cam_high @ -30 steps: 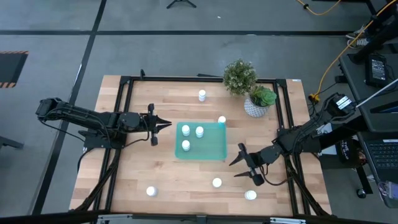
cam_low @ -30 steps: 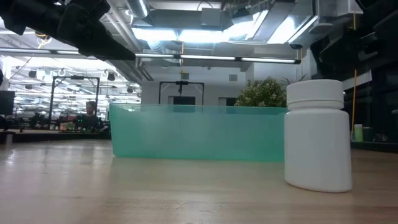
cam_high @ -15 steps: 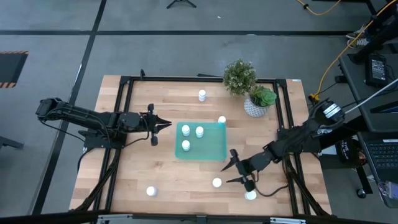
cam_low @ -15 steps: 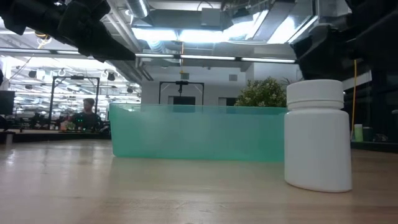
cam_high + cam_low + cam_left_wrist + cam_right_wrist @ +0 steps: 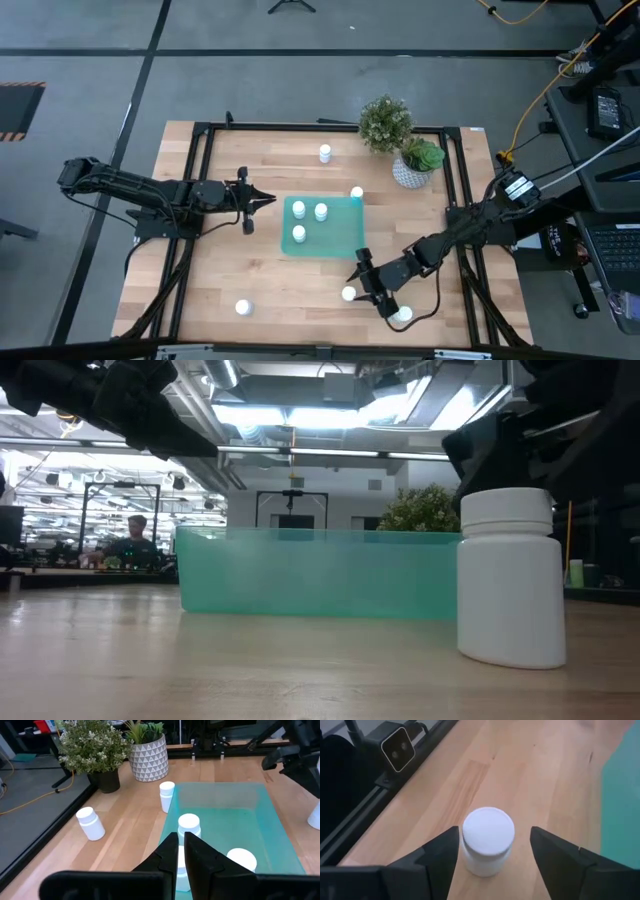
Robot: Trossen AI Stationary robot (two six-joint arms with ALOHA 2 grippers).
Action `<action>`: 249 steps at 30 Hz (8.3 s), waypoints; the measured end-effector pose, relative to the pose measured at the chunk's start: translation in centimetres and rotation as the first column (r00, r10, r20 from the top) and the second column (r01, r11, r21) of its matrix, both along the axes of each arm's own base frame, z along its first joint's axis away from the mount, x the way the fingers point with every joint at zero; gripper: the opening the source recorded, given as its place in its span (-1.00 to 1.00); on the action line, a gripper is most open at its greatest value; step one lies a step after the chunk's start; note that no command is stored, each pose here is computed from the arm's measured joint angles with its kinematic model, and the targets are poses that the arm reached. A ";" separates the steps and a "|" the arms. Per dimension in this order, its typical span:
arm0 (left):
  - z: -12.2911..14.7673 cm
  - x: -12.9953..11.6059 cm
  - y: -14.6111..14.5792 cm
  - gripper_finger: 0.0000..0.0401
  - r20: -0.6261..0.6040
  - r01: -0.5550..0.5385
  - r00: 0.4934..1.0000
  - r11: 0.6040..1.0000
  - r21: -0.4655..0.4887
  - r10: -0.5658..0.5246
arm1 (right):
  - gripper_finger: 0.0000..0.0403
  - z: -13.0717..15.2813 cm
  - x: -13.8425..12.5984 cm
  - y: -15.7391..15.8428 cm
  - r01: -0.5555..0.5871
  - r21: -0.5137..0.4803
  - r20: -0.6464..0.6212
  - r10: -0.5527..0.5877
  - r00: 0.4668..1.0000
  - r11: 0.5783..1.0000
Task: Pick and place pill bottles into a basket
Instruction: Put the white pill bottle into the blue bin
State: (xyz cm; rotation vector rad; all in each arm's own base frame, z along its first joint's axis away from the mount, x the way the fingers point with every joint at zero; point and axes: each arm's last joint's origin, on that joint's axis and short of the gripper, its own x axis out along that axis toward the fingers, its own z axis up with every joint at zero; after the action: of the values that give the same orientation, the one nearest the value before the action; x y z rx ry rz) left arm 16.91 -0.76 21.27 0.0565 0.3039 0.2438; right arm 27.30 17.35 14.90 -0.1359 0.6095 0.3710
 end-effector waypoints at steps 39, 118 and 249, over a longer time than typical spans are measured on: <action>0.0 0.0 0.0 -0.87 0.000 0.000 1.000 1.000 0.000 0.000 | 0.23 -1.2 0.7 0.6 0.009 0.056 -0.022 -0.008 1.000 0.998; 0.0 0.0 0.0 -0.89 -0.004 0.000 1.000 1.000 0.000 0.000 | -0.24 8.7 1.8 -6.9 -0.044 -0.013 0.097 0.045 0.994 0.999; 0.0 0.0 0.0 -0.92 -0.006 0.005 1.000 1.000 0.026 -0.005 | -0.10 -0.7 9.4 -12.5 0.414 0.052 0.005 -0.415 0.910 0.909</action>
State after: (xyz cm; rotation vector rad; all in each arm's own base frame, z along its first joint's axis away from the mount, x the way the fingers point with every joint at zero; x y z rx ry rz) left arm 16.91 -0.75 21.27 0.0835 0.3067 0.2427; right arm 36.72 4.80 14.15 0.0411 0.5959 -0.0284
